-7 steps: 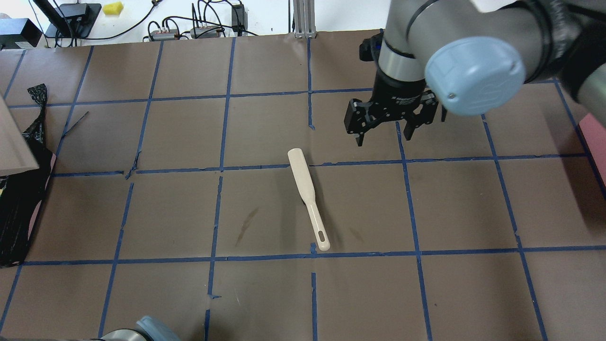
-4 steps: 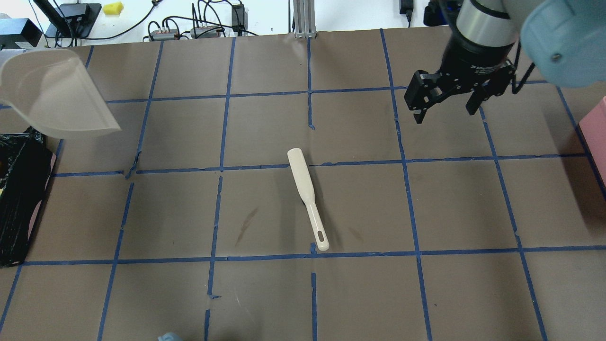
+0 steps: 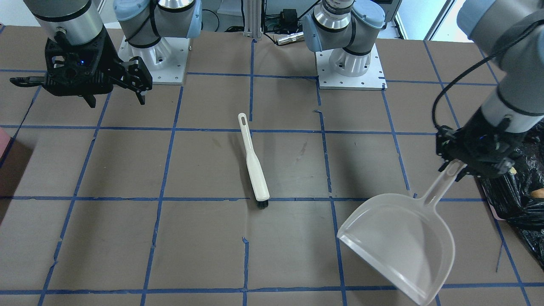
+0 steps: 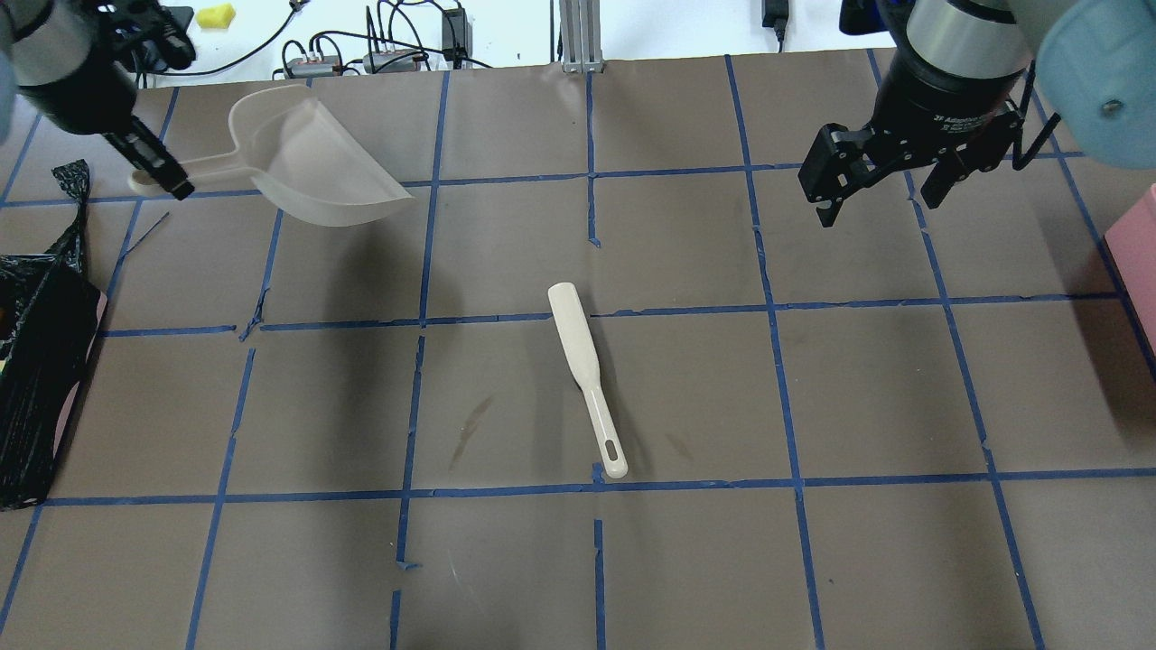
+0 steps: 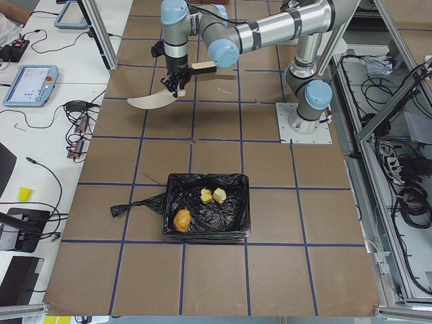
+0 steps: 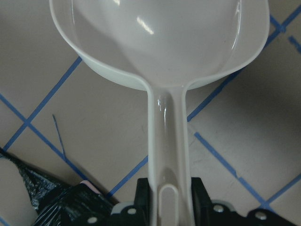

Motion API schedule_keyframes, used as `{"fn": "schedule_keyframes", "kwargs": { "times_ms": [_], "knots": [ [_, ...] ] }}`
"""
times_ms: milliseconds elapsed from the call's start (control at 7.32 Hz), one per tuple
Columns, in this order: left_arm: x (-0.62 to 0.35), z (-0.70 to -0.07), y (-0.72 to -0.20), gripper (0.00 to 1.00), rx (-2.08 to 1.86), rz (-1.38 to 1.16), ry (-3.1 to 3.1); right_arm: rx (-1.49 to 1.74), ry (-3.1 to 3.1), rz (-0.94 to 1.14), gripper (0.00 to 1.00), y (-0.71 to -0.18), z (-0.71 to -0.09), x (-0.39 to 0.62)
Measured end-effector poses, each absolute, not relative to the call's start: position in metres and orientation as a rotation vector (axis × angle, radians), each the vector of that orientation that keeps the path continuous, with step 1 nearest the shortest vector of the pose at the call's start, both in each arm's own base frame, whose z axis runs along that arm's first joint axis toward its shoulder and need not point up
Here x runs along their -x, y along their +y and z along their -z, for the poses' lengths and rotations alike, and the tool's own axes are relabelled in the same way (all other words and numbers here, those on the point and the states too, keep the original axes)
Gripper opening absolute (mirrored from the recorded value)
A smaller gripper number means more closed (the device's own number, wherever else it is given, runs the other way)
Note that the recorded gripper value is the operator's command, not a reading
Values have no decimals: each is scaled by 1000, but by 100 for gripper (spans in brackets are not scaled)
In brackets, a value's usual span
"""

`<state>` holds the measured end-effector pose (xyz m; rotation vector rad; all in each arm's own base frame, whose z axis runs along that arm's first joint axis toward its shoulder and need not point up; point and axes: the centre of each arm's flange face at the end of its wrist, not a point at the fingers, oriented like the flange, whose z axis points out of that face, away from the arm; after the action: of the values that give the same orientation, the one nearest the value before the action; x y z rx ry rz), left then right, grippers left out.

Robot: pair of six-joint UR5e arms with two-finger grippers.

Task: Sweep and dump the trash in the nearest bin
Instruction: 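Bring the empty dustpan back with the left gripper and lower it onto the table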

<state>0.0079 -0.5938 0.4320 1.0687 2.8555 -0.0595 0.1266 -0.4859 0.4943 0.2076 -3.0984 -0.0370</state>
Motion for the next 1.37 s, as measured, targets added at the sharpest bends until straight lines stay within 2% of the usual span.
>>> {"fn": "schedule_keyframes", "kwargs": {
  "times_ms": [683, 1366],
  "knots": [
    [145, -369, -626, 14, -713, 210, 3097, -209, -3098, 58, 100, -480, -493, -130],
    [218, -340, -623, 14, -438, 226, 3163, -207, -3096, 48, 100, -476, -496, -129]
  ]
}}
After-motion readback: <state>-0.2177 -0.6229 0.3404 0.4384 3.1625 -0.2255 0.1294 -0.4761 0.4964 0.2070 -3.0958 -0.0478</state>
